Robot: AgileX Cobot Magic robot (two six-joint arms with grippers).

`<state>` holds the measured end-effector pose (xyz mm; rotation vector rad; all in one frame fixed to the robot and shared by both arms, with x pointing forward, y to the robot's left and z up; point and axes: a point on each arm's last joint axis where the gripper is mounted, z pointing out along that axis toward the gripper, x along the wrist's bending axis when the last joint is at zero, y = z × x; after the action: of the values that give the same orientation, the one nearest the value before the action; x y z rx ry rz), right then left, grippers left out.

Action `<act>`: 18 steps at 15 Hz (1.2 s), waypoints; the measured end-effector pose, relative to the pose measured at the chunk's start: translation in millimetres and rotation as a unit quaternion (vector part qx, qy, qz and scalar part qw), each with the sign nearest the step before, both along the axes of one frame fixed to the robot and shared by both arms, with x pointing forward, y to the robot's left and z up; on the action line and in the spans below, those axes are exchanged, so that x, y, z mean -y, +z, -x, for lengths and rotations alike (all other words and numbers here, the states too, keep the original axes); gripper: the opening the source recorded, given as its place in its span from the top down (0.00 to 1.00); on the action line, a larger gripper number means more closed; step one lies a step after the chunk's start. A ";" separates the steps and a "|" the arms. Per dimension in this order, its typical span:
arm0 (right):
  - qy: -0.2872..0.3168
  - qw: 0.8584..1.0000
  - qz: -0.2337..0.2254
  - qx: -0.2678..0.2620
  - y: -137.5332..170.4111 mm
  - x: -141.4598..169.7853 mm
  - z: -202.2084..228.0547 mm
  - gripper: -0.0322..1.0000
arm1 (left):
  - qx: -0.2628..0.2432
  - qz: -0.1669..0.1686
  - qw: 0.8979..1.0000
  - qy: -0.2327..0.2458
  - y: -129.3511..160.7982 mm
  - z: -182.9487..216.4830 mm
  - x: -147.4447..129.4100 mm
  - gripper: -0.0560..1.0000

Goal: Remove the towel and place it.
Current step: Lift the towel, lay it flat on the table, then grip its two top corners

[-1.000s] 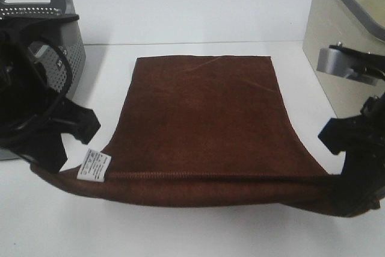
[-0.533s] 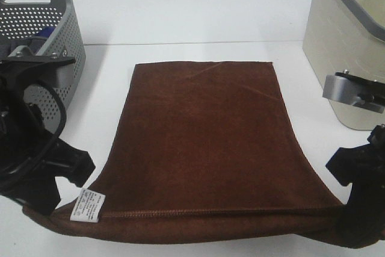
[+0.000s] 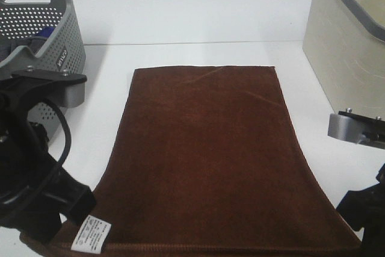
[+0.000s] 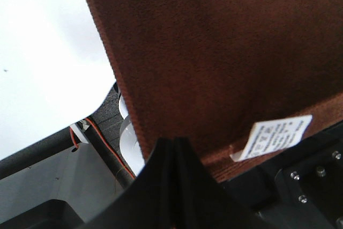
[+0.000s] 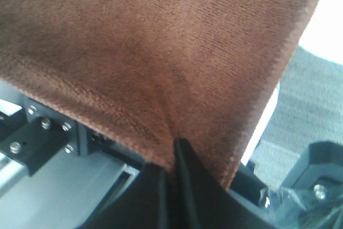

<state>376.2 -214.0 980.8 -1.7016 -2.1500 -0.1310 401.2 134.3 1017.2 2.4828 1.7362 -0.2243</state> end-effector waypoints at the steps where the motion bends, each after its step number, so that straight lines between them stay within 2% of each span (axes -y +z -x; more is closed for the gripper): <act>1: 0.002 1.000 0.003 -0.004 -1.6 1.2 2.5 0.96 | -0.004 -0.004 1.000 -0.012 -1.0 7.1 5.2 0.95; 4: 0.005 1.000 0.002 0.010 2.7 3.6 6.2 0.95 | -0.003 -0.010 1.000 -0.023 -1.0 12.8 9.3 0.95; 6: 0.010 1.000 0.004 0.024 6.2 5.6 8.2 0.89 | -0.002 -0.022 0.999 -0.029 0.1 13.6 6.1 0.91; 7: 0.022 0.999 0.023 0.031 6.0 10.4 9.3 0.81 | -0.009 -0.051 0.998 -0.039 -1.7 15.4 0.2 0.83; 8: 0.022 0.999 0.027 0.036 6.5 12.2 9.6 0.70 | -0.011 -0.060 0.997 -0.041 -2.5 15.9 -1.6 0.72; 10: 0.023 0.999 0.026 0.039 8.4 13.0 12.0 0.41 | -0.019 -0.054 0.998 -0.038 -2.3 17.2 -0.7 0.46; 11: 0.022 0.999 0.023 0.036 8.8 12.4 12.5 0.33 | -0.020 -0.053 0.998 -0.038 -2.3 17.5 -0.4 0.36; 15: 0.020 0.999 0.018 0.034 9.1 11.6 12.8 0.29 | -0.018 -0.055 0.998 -0.036 -2.3 17.1 -0.8 0.33; 18: 0.011 0.998 0.015 0.066 10.0 10.5 6.3 0.29 | 0.006 -0.082 0.996 -0.020 -2.7 12.3 -5.3 0.33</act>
<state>369.9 -224.5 990.8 -1.7291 -2.2760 -0.2105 389.0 139.6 1014.5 2.6283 1.7671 -0.0718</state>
